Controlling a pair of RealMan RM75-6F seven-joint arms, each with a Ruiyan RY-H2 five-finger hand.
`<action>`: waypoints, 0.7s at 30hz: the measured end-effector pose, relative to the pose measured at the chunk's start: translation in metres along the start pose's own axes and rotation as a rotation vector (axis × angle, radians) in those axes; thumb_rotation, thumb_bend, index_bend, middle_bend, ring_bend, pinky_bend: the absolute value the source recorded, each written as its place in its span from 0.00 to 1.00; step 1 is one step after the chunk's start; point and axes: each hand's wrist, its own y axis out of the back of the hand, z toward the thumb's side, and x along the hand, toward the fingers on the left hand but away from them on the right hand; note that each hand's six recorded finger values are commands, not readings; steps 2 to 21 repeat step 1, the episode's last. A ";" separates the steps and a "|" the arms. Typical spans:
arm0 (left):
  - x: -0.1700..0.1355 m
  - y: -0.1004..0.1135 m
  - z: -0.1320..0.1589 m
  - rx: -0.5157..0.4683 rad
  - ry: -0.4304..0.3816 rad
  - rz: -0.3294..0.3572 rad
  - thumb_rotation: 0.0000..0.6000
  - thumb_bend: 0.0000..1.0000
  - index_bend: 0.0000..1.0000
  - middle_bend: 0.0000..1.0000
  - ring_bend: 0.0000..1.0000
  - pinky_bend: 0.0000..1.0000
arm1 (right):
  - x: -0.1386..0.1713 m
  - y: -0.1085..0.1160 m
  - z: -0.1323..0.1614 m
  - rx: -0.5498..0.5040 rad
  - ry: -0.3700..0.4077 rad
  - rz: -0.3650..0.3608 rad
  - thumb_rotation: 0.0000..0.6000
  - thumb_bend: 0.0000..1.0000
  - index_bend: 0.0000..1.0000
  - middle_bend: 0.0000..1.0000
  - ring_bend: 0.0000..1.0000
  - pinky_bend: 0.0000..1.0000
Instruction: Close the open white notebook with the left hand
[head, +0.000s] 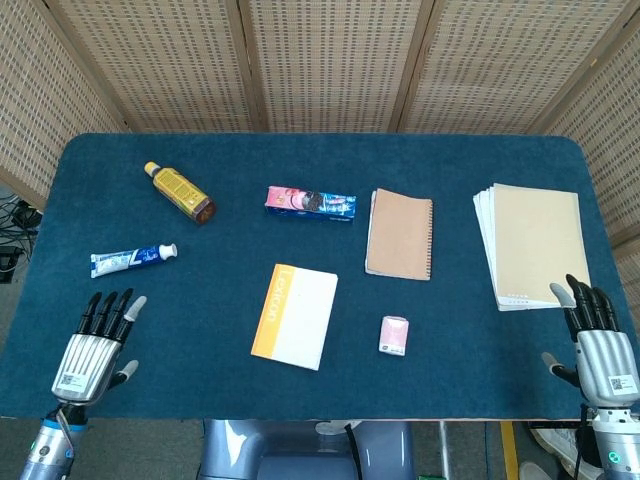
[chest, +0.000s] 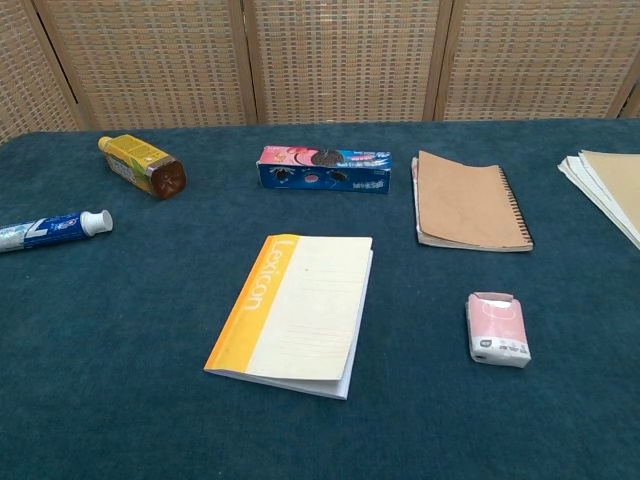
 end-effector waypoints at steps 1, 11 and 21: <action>-0.003 -0.001 -0.006 -0.008 0.017 -0.016 1.00 0.17 0.00 0.00 0.00 0.00 | 0.000 -0.001 0.000 0.010 -0.002 0.003 1.00 0.13 0.02 0.00 0.00 0.00; -0.003 -0.001 -0.006 -0.008 0.017 -0.016 1.00 0.17 0.00 0.00 0.00 0.00 | 0.000 -0.001 0.000 0.010 -0.002 0.003 1.00 0.13 0.02 0.00 0.00 0.00; -0.003 -0.001 -0.006 -0.008 0.017 -0.016 1.00 0.17 0.00 0.00 0.00 0.00 | 0.000 -0.001 0.000 0.010 -0.002 0.003 1.00 0.13 0.02 0.00 0.00 0.00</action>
